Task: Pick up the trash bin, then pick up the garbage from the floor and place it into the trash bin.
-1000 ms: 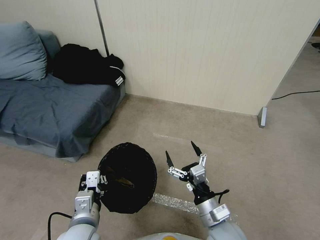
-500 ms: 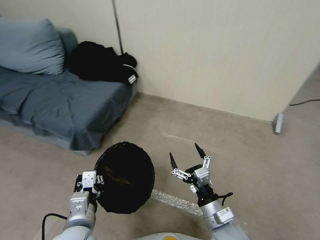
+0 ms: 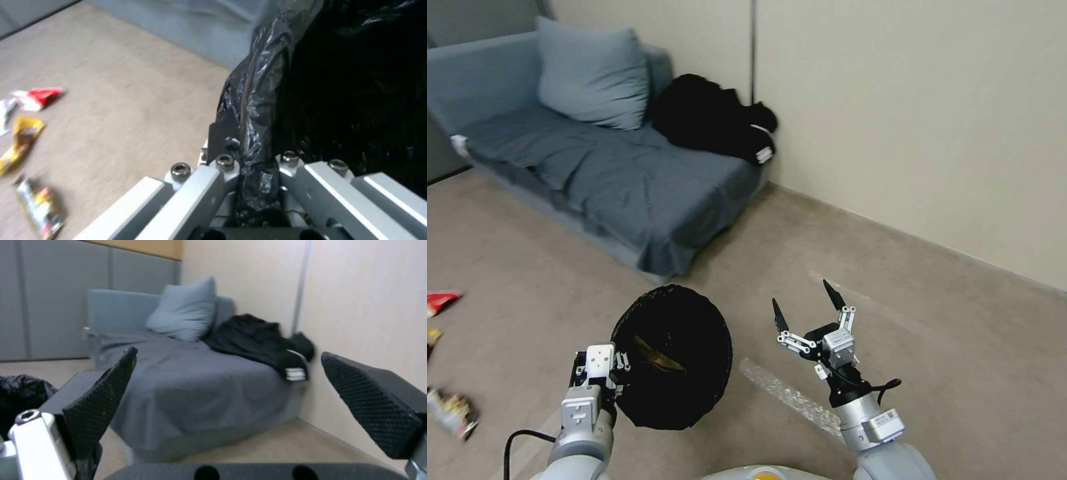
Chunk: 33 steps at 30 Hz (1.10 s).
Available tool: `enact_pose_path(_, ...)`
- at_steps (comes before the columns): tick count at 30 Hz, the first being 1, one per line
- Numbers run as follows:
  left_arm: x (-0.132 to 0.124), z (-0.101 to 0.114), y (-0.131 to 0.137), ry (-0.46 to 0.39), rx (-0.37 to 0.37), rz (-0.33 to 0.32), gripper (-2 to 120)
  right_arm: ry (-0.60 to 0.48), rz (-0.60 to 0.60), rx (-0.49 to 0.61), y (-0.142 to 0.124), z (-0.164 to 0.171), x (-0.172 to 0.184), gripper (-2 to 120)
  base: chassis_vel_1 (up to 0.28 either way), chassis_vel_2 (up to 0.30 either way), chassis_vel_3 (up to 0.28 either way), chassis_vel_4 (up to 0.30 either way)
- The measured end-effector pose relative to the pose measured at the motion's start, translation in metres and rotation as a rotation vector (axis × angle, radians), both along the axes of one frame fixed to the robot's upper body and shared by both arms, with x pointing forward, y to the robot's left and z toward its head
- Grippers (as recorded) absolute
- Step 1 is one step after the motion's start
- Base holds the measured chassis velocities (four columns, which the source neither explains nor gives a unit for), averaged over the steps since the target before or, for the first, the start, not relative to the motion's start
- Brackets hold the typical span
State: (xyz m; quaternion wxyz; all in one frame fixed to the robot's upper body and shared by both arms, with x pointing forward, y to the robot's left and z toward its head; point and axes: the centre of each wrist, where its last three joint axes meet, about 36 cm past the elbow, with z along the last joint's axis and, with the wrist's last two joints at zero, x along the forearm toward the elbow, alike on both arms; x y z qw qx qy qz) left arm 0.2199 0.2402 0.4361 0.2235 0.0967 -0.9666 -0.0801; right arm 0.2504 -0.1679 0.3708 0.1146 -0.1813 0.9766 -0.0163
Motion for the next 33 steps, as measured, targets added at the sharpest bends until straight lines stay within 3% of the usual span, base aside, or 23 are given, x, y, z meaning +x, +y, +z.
enact_pose_path(10, -0.001, -0.003, 0.001, 0.007, 0.0, 0.003, 1, -0.003, -0.008, 0.006, -0.004, 0.004, 0.009, 100, 0.127, 0.118, 0.131, 0.127)
enact_pose_path(22, -0.002, -0.006, 0.001, 0.009, -0.001, 0.004, 1, 0.188, -0.14, 0.022, -0.01, 0.009, 0.04, 100, 0.127, 0.118, 0.128, 0.126)
enact_pose_path(33, -0.002, -0.009, 0.001, 0.015, -0.001, 0.006, 1, 0.243, -0.17, 0.008, -0.016, 0.008, 0.051, 100, 0.128, 0.128, 0.118, 0.118)
